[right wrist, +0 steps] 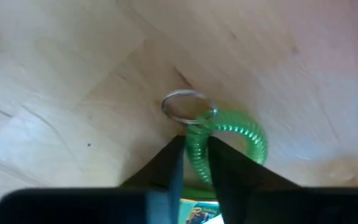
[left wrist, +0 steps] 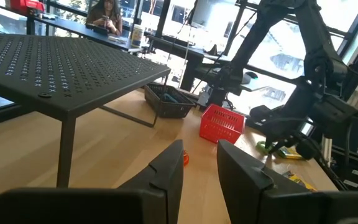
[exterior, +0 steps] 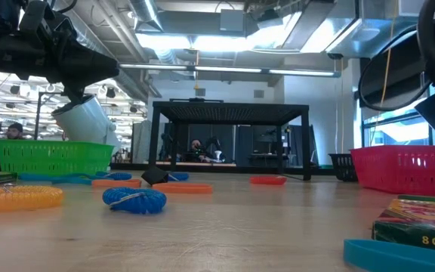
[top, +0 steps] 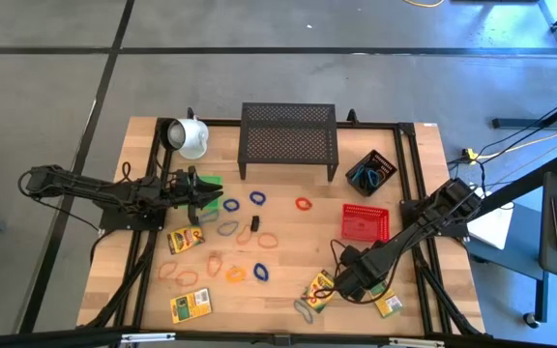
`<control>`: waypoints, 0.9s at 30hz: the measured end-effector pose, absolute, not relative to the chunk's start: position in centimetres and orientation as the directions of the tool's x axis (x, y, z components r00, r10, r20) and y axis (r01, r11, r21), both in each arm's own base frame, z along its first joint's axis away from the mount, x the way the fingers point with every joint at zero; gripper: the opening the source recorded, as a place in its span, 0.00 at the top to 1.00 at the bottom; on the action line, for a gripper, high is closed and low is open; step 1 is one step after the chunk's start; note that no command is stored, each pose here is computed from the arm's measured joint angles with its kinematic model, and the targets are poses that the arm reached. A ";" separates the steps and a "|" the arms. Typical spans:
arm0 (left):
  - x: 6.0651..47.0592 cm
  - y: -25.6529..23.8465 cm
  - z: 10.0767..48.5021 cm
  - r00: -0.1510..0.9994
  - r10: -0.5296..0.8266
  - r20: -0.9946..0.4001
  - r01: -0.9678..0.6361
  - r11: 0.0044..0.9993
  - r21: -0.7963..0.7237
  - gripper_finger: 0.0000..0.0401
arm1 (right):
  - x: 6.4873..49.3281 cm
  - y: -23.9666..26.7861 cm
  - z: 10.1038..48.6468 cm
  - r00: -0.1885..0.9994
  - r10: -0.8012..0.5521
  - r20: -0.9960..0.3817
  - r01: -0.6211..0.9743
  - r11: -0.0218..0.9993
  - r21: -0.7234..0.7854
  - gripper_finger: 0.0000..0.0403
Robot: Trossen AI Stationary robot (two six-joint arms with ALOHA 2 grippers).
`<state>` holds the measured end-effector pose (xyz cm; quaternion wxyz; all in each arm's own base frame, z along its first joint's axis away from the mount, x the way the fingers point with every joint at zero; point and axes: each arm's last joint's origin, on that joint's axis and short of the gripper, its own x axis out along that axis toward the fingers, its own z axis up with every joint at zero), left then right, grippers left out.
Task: Pick & Place Office Desk Supplies
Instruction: Put the green spring keychain into the orange bin
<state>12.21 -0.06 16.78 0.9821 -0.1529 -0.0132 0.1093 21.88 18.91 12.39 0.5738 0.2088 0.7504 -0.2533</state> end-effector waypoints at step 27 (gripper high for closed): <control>12.2 -0.1 16.8 0.976 0.219 -0.009 -0.211 0.929 -0.303 0.77 | 27.4 21.3 20.6 0.409 -0.183 -0.894 0.453 0.891 0.025 0.95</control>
